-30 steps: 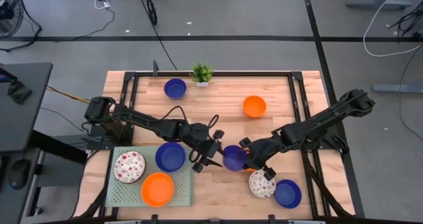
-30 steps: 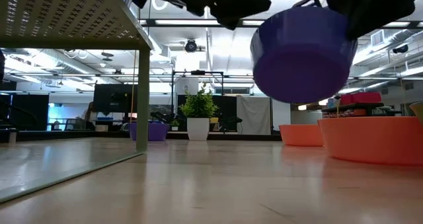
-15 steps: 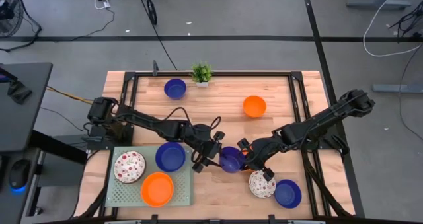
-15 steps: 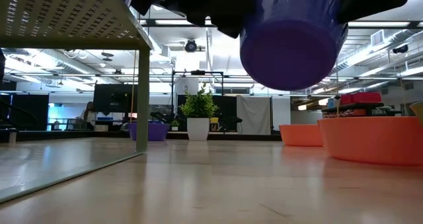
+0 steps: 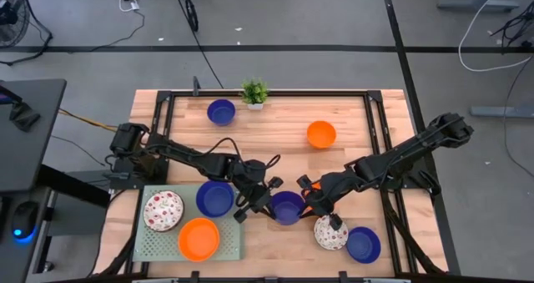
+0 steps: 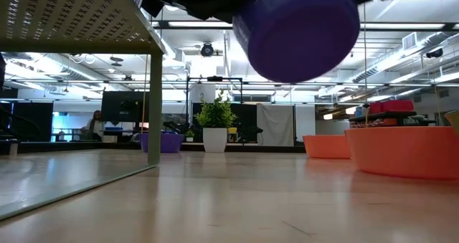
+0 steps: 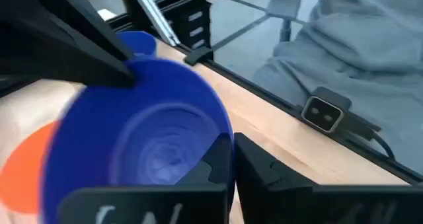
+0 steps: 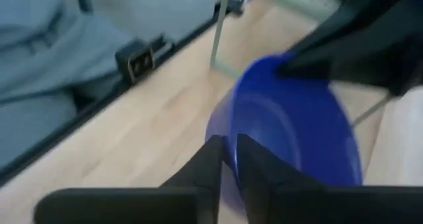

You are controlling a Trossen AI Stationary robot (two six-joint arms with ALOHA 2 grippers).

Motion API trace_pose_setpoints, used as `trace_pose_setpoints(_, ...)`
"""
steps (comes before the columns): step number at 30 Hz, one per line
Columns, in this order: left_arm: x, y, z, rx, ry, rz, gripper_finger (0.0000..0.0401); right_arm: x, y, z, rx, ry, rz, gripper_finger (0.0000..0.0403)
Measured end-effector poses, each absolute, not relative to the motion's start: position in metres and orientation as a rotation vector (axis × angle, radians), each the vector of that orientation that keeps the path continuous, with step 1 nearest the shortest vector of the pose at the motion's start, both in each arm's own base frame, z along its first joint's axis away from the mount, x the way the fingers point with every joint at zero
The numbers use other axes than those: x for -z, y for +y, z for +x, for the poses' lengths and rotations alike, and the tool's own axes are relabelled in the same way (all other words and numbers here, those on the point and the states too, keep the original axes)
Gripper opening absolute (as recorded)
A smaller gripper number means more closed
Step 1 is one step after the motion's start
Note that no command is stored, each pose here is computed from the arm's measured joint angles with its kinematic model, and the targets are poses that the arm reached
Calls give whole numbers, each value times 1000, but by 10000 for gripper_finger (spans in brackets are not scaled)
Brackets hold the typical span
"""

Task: Pick & Place Mini bowls
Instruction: Stack the blue bowl on top of the blue bowl on the shelf

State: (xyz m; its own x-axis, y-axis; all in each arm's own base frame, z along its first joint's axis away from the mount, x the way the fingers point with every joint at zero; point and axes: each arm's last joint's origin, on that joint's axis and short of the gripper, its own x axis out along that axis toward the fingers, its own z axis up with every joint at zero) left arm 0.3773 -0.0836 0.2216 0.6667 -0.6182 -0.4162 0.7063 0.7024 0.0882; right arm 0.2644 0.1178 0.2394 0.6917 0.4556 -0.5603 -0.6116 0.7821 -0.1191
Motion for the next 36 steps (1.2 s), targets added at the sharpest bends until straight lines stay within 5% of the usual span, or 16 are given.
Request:
trace_pose_setpoints(12, -227, -93, 376, 684, 371, 308, 9, -285, 128, 250, -639, 209, -328, 151)
trace_pose_setpoints(26, -364, -108, 369, 500, 533, 570, 6, -284, 176, 206, -721, 280, -317, 114)
trace_pose_setpoints(36, -403, -128, 314, 251, 912, 373, 5, -256, 193, 203, -716, 410, -203, 87)
